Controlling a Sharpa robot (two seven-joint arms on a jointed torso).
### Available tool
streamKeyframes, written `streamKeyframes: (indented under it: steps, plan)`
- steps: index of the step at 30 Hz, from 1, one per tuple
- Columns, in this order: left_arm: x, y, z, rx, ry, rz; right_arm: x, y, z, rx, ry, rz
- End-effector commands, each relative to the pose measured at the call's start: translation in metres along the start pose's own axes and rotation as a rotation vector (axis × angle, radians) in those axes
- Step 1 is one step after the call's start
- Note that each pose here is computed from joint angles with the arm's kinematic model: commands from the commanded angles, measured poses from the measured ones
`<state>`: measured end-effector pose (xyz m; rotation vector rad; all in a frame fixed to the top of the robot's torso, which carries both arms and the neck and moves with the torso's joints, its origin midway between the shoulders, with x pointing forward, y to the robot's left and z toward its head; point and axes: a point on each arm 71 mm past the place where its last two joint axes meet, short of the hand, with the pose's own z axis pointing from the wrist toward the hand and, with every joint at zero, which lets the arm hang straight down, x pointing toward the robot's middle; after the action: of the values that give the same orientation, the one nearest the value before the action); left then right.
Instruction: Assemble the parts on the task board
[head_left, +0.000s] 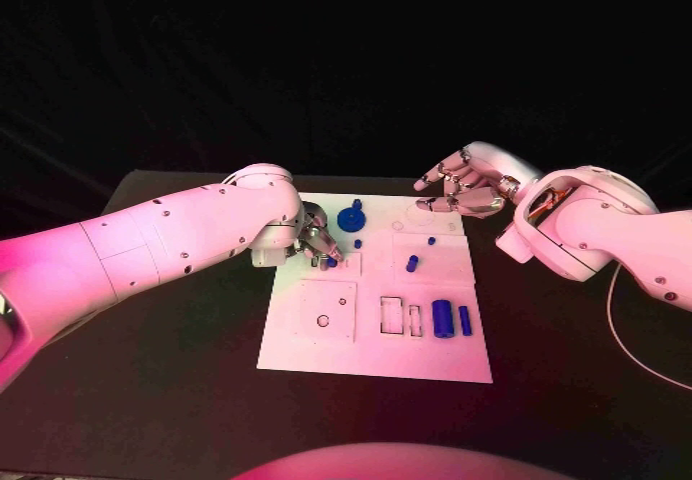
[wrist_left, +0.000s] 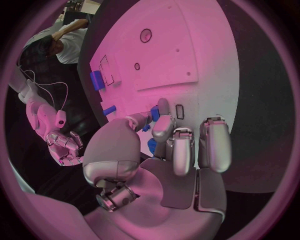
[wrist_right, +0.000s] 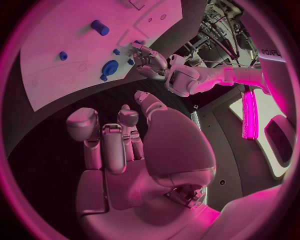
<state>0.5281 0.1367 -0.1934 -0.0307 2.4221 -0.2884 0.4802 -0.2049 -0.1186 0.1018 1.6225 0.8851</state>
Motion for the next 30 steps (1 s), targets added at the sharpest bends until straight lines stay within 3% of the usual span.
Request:
streamKeyframes:
  steps: [1,30]
  plan:
    - [0.0085,0.0045,0.0033,-0.023,0.051,0.040,0.0014,-0.0003,0.0001,0.003,0.016,-0.004]
    - [0.0053,0.0087,0.0049,-0.035,0.036,0.025,0.0018,0.0002,0.0000,0.002,0.019,-0.004]
